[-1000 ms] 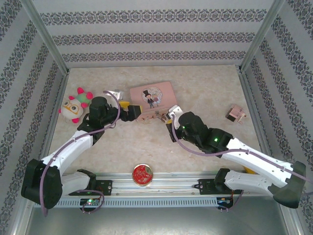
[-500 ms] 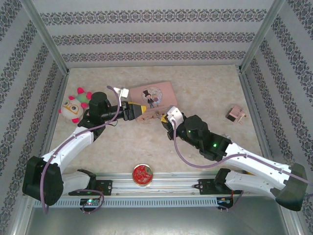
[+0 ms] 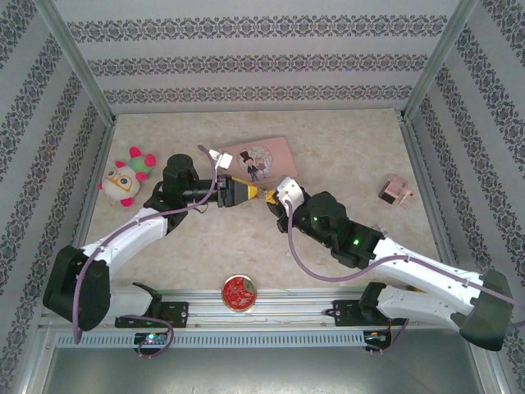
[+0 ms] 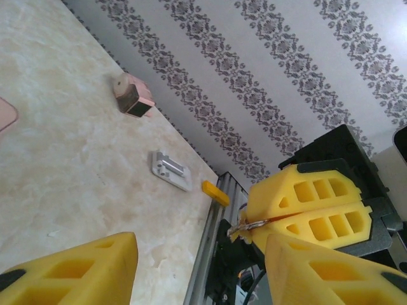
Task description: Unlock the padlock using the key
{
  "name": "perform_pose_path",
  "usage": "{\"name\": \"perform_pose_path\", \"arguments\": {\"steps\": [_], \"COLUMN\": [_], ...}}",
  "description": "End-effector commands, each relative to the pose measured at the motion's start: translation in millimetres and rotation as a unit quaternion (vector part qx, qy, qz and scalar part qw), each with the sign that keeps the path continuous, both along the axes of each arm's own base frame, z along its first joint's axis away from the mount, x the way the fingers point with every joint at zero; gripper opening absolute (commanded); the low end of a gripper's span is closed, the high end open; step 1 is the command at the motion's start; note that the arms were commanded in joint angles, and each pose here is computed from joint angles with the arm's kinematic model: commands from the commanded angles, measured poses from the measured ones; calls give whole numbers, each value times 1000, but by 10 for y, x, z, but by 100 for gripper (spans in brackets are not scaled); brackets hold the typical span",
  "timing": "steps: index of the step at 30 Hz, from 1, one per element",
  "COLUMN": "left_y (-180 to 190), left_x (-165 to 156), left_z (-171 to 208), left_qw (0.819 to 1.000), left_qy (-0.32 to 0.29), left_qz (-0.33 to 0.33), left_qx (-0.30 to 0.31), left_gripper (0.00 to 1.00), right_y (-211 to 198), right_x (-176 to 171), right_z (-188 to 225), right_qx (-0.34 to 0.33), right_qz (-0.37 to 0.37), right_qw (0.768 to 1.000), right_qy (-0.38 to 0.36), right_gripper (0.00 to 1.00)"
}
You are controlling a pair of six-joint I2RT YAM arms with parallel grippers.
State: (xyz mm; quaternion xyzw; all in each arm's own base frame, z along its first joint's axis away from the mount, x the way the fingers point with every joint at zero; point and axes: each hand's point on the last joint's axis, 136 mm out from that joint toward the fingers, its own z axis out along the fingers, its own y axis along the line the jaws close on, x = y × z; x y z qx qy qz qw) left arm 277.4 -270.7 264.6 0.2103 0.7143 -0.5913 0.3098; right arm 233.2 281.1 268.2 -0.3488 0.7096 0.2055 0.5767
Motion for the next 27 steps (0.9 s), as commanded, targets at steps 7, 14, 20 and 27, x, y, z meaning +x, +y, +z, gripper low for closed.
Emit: {"name": "perform_pose_path", "arguments": {"steps": [7,14,20,27], "left_y": [-164,-179,-152,-24], "left_x": [-17,-17,-7,-45], "left_z": [322,288,218,191], "left_qw": [995,995,997,996], "left_qy": [-40,-36,-42,-91], "left_qz": [-60,-67,-51,-8], "left_qx": [-69,-71,-46,16], "left_gripper": [38,14,0,0], "right_y": [35,19,-31,-244], "right_x": [32,41,85,191], "right_z": [98,98,86,59], "right_qx": [24,30,46,128], "right_qz": [1,-3,-17,-25], "right_qw": [1000,1000,999,989], "right_qy": [-5,-4,6,72], "right_gripper": [0,0,0,35]}}
